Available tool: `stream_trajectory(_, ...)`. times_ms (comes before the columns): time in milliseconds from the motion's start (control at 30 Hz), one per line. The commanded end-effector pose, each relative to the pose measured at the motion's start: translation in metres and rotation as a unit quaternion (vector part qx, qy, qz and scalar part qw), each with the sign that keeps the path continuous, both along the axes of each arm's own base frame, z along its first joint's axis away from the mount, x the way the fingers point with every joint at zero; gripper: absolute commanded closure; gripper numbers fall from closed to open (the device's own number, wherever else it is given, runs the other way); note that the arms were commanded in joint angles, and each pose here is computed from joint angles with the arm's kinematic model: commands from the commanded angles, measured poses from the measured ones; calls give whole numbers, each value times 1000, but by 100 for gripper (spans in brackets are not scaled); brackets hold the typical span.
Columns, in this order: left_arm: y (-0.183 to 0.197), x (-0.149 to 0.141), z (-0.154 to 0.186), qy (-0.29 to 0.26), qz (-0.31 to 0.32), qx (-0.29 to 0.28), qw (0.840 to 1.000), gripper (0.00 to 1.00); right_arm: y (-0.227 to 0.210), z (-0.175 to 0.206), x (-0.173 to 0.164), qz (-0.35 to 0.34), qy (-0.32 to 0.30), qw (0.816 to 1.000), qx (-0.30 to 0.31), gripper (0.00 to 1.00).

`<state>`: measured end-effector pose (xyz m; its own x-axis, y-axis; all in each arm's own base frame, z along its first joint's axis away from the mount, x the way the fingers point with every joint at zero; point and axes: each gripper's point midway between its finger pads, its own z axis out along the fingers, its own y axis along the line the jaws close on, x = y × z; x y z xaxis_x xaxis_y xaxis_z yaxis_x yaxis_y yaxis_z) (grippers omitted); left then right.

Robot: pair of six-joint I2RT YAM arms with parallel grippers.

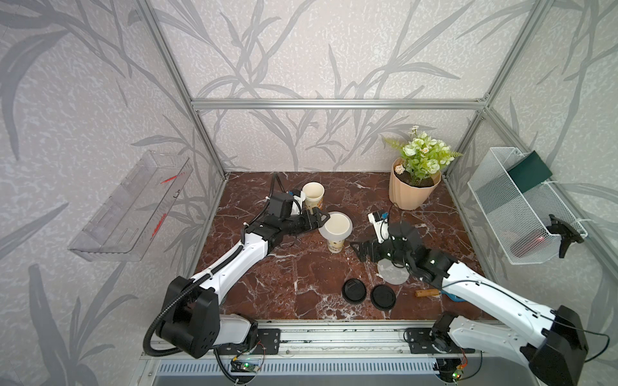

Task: Put the leak-proof paper on the milk tea cups
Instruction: Place the leak-proof paper at the cup, then pick up the cup lid from the center of the board.

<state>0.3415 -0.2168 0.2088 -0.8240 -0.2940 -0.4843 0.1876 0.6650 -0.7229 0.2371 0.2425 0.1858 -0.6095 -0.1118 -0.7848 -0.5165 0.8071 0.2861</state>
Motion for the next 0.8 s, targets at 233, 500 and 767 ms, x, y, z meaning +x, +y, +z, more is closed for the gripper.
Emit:
stream_trajectory(233, 32, -14, 36, -51, 40, 17, 998, 3, 0, -83, -66, 37, -7, 993, -111, 0)
stream_trajectory(500, 60, -30, 22, -63, 79, 50, 994, 1, 19, -126, -77, 57, 4, 990, -129, 3)
stream_trajectory(767, 66, -36, 3, -44, 82, 63, 994, 1, 18, -142, -71, 43, 1, 988, -149, 6)
